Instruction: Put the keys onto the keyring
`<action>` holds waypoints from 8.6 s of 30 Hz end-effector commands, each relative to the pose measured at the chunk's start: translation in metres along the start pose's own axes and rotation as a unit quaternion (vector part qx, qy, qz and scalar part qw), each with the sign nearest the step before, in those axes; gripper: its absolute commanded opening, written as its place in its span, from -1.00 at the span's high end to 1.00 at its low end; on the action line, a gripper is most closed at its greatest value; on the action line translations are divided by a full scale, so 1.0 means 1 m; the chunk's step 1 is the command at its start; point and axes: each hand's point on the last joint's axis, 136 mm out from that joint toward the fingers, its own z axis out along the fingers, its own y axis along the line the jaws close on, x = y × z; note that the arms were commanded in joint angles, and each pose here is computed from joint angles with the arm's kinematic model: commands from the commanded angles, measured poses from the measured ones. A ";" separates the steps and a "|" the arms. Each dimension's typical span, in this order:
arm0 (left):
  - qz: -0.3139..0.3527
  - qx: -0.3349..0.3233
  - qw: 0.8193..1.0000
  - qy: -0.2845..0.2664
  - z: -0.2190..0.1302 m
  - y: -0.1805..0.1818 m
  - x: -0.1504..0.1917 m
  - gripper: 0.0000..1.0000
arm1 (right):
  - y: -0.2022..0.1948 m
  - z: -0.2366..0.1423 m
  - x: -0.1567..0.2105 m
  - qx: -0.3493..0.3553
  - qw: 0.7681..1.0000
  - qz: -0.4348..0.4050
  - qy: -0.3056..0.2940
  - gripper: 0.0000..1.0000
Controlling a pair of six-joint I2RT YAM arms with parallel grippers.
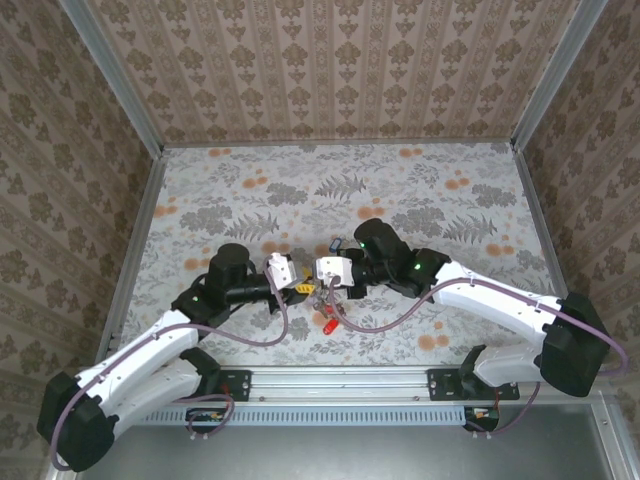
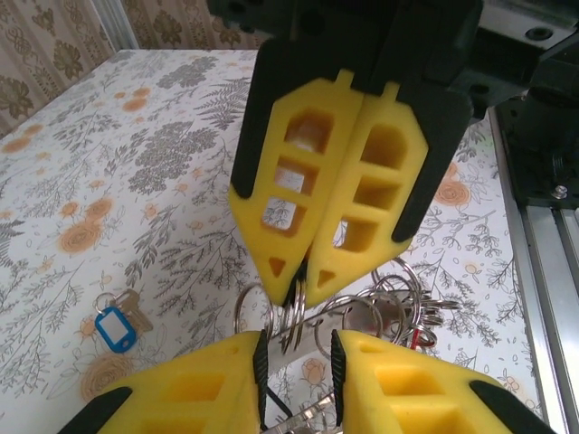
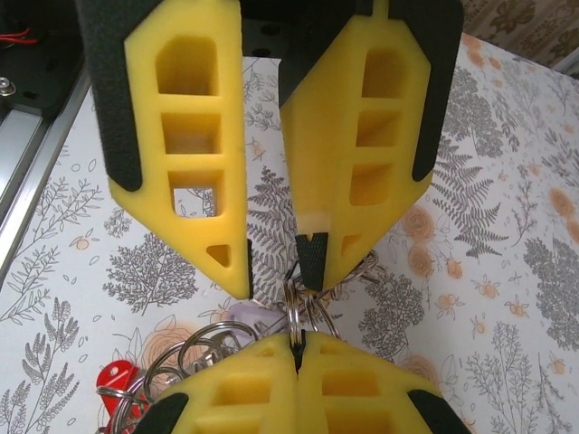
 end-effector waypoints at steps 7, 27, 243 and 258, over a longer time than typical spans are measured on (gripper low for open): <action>0.041 -0.006 0.999 -0.009 0.006 0.002 -0.015 0.94 | -0.011 -0.005 -0.026 0.014 0.999 -0.009 -0.036 1.00; 0.080 0.037 0.984 -0.153 -0.018 -0.021 -0.054 1.00 | 0.016 -0.032 -0.035 -0.041 0.973 0.074 -0.212 0.60; 0.068 0.094 0.978 -0.176 0.010 -0.011 -0.079 1.00 | 0.003 -0.058 -0.027 0.007 0.974 0.068 -0.217 0.78; 0.061 0.096 0.979 -0.168 0.015 -0.011 -0.073 1.00 | 0.001 -0.067 -0.032 0.023 0.973 0.061 -0.223 0.77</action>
